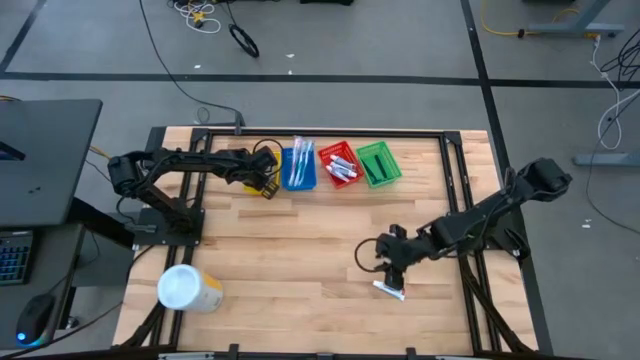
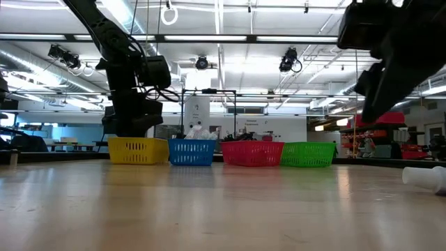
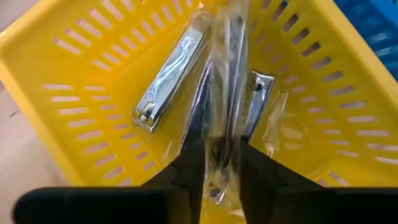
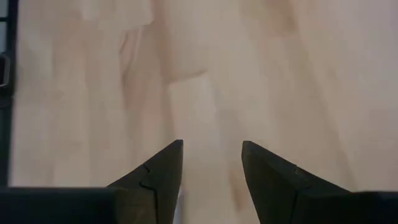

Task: Pick & Place Travel size toiletries
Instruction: Put the nail cutter into the yellow bin, then put the toothpaste into the red bin

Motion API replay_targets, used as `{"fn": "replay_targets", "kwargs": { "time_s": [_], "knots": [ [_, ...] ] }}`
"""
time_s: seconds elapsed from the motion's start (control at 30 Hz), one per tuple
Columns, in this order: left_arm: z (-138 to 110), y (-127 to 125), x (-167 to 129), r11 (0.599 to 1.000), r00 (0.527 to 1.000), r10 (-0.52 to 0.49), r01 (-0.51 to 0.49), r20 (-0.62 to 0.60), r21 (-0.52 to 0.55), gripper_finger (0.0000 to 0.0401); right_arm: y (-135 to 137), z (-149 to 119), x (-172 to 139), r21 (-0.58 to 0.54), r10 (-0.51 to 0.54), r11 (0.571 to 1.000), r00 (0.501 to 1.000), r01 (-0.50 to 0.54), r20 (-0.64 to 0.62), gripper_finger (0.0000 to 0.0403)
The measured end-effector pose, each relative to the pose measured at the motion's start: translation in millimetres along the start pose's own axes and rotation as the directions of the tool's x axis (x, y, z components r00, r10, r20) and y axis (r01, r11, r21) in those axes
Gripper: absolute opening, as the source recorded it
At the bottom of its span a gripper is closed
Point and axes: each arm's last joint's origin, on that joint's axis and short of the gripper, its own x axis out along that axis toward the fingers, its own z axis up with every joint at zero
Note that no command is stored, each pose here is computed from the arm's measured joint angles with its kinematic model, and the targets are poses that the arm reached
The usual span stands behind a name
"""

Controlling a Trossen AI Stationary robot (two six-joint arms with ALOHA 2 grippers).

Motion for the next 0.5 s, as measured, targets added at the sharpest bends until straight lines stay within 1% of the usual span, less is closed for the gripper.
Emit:
{"fn": "replay_targets", "kwargs": {
  "time_s": [0.1,0.23,0.37,0.5],
  "knots": [
    [0.0,-0.1,0.0,1.000,1.000,0.000,0.000,0.000,0.000,0.0109,6.4,-5.3,-0.3,0.032,0.020,0.999,1.000,-0.020,-0.016,0.0186],
    [0.0,0.0,-0.2,1.000,1.000,0.000,0.000,0.000,-0.001,0.0134,15.1,-12.4,-2.2,0.007,0.044,0.999,0.999,-0.044,-0.030,0.0196],
    [1.8,0.9,-7.0,0.999,1.000,-0.010,0.012,0.026,-0.050,0.0146,24.3,-20.7,-4.6,-0.031,0.069,0.997,0.997,-0.070,-0.044,0.0197],
    [7.7,-0.7,-26.8,0.997,0.994,-0.042,0.048,0.105,-0.063,0.0147,32.6,-29.0,-6.5,-0.010,0.089,0.996,0.994,-0.090,-0.060,0.0197]
  ]
}}
